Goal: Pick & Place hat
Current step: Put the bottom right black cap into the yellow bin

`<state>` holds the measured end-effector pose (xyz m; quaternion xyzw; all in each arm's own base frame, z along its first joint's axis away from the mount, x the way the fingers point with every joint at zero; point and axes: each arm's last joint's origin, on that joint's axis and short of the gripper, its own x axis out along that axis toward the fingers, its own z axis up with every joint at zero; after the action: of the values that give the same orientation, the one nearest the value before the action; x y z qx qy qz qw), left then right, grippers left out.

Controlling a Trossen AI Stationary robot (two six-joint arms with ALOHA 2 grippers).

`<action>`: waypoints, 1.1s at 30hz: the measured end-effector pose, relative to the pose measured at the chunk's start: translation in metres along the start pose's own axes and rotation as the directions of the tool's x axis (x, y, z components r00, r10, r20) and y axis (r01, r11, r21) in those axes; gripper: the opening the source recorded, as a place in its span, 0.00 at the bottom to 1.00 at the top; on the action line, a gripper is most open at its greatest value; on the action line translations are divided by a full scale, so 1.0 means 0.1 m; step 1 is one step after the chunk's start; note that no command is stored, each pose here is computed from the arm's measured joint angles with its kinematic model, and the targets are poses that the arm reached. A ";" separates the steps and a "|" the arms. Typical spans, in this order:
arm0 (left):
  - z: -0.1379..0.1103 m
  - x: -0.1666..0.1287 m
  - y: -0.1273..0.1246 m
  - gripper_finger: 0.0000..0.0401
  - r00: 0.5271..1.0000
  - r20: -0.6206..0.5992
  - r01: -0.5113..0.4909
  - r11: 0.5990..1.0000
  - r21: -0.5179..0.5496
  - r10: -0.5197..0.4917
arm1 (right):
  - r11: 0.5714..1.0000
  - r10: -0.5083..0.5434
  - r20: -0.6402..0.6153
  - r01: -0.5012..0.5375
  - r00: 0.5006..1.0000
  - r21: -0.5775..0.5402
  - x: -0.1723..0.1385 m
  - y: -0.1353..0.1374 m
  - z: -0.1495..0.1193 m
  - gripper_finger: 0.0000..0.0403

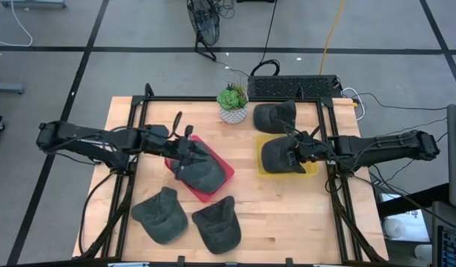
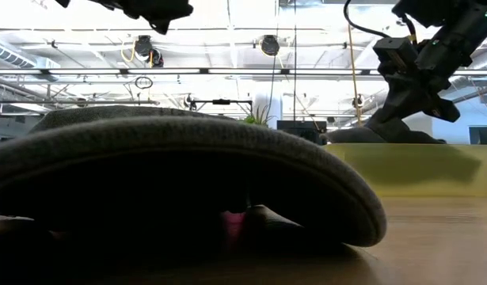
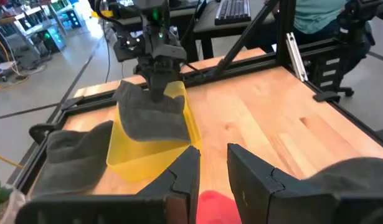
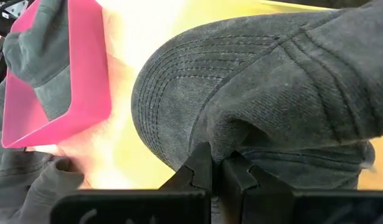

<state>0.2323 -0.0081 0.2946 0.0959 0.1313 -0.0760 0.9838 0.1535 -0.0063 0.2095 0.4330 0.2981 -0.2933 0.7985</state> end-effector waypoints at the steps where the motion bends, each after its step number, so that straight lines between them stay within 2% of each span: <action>1: 0.01 -0.03 0.00 0.22 1.000 -0.001 0.000 1.000 0.002 0.000 | 1.000 -0.003 -0.001 0.003 1.000 0.000 0.00 0.00 0.00 0.00; 6: 0.04 -0.13 0.00 0.22 1.000 0.008 -0.013 1.000 0.012 0.013 | 0.999 -0.036 -0.004 0.036 0.999 0.009 0.06 -0.02 0.02 0.00; 12: 0.08 -0.22 0.03 0.22 0.993 0.026 -0.116 0.993 -0.025 0.116 | 0.996 -0.083 -0.022 0.084 0.996 0.027 0.15 -0.04 0.05 0.00; 18: 0.09 -0.22 0.03 0.22 0.993 0.033 -0.113 0.993 -0.030 0.114 | 0.992 -0.124 -0.042 0.125 0.991 0.018 0.25 -0.06 0.06 0.01; 29: 0.12 -0.22 0.03 0.22 0.991 0.065 -0.113 0.991 -0.077 0.118 | 0.996 -0.057 0.039 0.059 0.998 -0.064 0.36 0.05 0.14 0.09; 33: 0.12 -0.22 0.02 0.22 0.991 0.066 -0.109 0.991 -0.074 0.114 | 0.994 -0.072 0.033 0.074 0.997 -0.076 0.35 0.03 0.14 0.14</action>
<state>0.2144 -0.0059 0.3128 0.0658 0.0937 -0.0196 0.9932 0.1820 -0.0240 0.1913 0.3863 0.3128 -0.3170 0.8078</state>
